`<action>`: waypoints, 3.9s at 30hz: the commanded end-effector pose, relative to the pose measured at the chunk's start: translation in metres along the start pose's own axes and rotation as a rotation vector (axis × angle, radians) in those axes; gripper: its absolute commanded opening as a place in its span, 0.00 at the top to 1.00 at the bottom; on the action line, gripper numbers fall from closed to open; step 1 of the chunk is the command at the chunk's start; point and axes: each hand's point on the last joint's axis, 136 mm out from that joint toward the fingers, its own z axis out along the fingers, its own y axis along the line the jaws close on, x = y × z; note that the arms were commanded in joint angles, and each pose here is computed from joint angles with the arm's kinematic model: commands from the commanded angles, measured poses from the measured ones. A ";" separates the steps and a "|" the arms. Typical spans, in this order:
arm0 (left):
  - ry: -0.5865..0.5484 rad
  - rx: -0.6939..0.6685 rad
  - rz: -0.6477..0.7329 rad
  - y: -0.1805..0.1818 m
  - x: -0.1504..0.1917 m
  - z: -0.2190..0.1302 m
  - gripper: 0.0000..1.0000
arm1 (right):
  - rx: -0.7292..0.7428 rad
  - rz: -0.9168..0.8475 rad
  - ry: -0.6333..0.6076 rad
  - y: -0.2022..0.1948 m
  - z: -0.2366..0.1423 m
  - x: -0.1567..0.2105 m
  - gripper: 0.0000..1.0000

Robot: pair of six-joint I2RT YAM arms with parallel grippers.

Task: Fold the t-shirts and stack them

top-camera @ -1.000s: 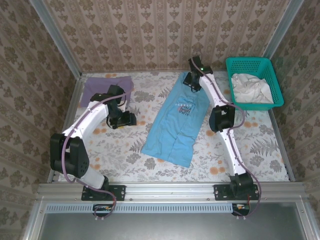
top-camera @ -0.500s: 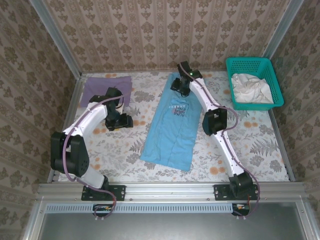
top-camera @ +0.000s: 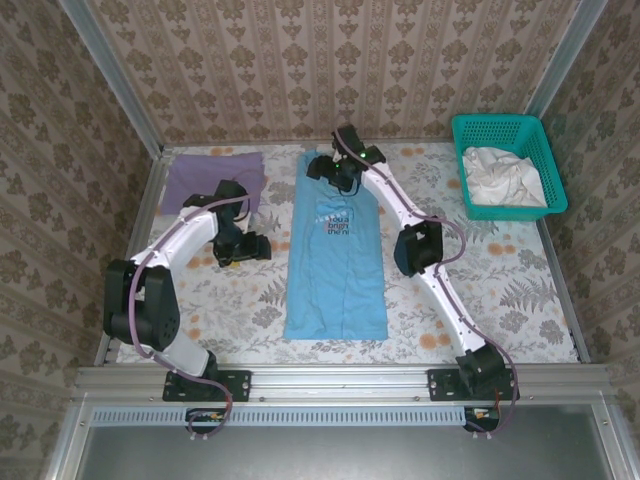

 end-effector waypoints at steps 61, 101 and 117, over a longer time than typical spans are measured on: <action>0.407 0.257 0.104 -0.067 0.169 0.065 0.54 | -0.031 0.211 0.373 -0.127 -0.233 0.387 0.46; 0.325 0.116 0.152 -0.050 0.180 0.086 0.81 | 0.061 0.248 0.379 -0.145 -0.228 0.400 0.87; 0.346 0.225 0.193 -0.070 0.192 0.046 1.00 | 0.051 0.294 0.435 -0.139 -0.260 0.412 1.00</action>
